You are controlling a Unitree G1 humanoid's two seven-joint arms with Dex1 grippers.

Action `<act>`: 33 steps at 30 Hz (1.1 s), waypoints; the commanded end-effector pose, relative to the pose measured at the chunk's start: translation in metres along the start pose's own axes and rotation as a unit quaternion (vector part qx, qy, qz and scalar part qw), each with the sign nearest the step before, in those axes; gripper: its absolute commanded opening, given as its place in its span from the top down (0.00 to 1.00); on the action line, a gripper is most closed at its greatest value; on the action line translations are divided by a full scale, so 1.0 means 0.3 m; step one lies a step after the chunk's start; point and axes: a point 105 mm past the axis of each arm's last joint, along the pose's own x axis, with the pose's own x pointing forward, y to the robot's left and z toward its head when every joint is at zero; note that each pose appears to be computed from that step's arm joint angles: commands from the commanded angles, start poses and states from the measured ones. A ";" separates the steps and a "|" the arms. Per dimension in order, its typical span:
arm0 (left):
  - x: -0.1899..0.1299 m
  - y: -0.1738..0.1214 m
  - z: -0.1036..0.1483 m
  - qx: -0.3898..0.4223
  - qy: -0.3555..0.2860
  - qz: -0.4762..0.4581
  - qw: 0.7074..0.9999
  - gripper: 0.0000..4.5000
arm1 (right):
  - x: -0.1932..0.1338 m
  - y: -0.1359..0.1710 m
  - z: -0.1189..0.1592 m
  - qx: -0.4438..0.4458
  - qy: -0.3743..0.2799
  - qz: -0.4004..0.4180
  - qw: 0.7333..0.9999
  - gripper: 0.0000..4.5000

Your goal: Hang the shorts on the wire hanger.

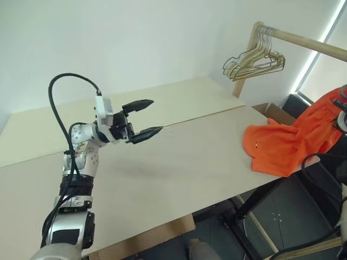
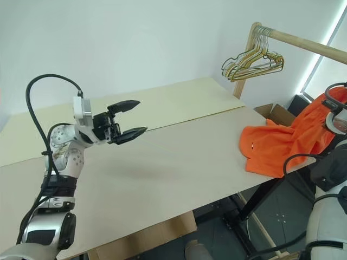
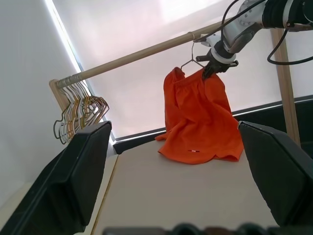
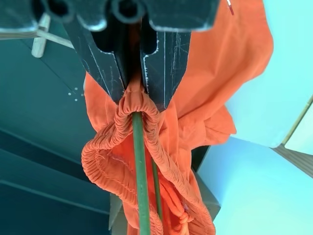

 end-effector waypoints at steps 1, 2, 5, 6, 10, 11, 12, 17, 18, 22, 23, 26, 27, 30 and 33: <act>-0.003 -0.005 0.059 0.015 -0.032 -0.005 0.999 0.00 | 0.000 0.000 0.006 0.013 -0.003 0.002 1.000 0.99; -0.004 -0.008 0.064 0.012 -0.038 -0.005 0.999 0.00 | 0.002 -0.001 0.002 0.014 -0.002 0.002 1.000 0.99; -0.005 -0.011 0.075 0.012 -0.045 -0.005 0.999 0.00 | 0.007 0.002 -0.001 -0.003 -0.007 0.002 1.000 0.99; -0.006 -0.010 0.077 0.012 -0.046 -0.003 0.999 0.00 | 0.008 0.004 -0.001 -0.008 -0.009 0.002 1.000 0.99; -0.010 -0.009 0.084 0.013 -0.049 0.000 0.999 0.00 | 0.013 0.006 -0.001 -0.033 -0.017 0.000 0.999 0.99; -0.011 -0.010 0.082 0.015 -0.047 0.000 0.999 0.00 | 0.014 0.005 -0.002 -0.036 -0.018 -0.002 0.999 0.99; -0.012 -0.010 0.081 0.015 -0.045 0.001 0.999 0.00 | 0.015 0.003 -0.002 -0.039 -0.019 -0.002 0.999 0.99; -0.013 -0.007 0.078 0.015 -0.046 0.006 0.999 0.00 | 0.013 -0.017 0.013 -0.050 -0.032 -0.026 0.998 0.64; -0.013 -0.006 0.078 0.015 -0.047 0.007 0.999 0.00 | 0.011 -0.019 0.019 -0.054 -0.035 -0.030 0.997 0.57; -0.011 -0.004 0.077 0.016 -0.045 0.008 0.999 0.00 | -0.008 -0.023 0.068 -0.093 -0.069 -0.057 0.992 0.24; -0.010 -0.004 0.076 0.016 -0.045 0.008 0.999 0.00 | -0.014 -0.024 0.081 -0.101 -0.079 -0.066 0.990 0.18; -0.007 -0.006 0.072 0.016 -0.043 0.008 0.999 0.00 | -0.035 -0.022 0.126 -0.142 -0.120 -0.098 0.978 0.01; -0.006 -0.008 0.070 0.016 -0.041 0.007 0.999 0.00 | -0.047 -0.022 0.144 -0.160 -0.137 -0.117 0.971 0.01; -0.004 -0.008 0.065 0.012 -0.035 0.003 0.999 0.00 | -0.078 -0.011 0.177 -0.187 -0.170 -0.150 0.956 0.01; -0.004 -0.008 0.068 0.015 -0.036 0.002 0.999 0.00 | -0.114 0.009 0.204 -0.217 -0.215 -0.179 0.935 0.01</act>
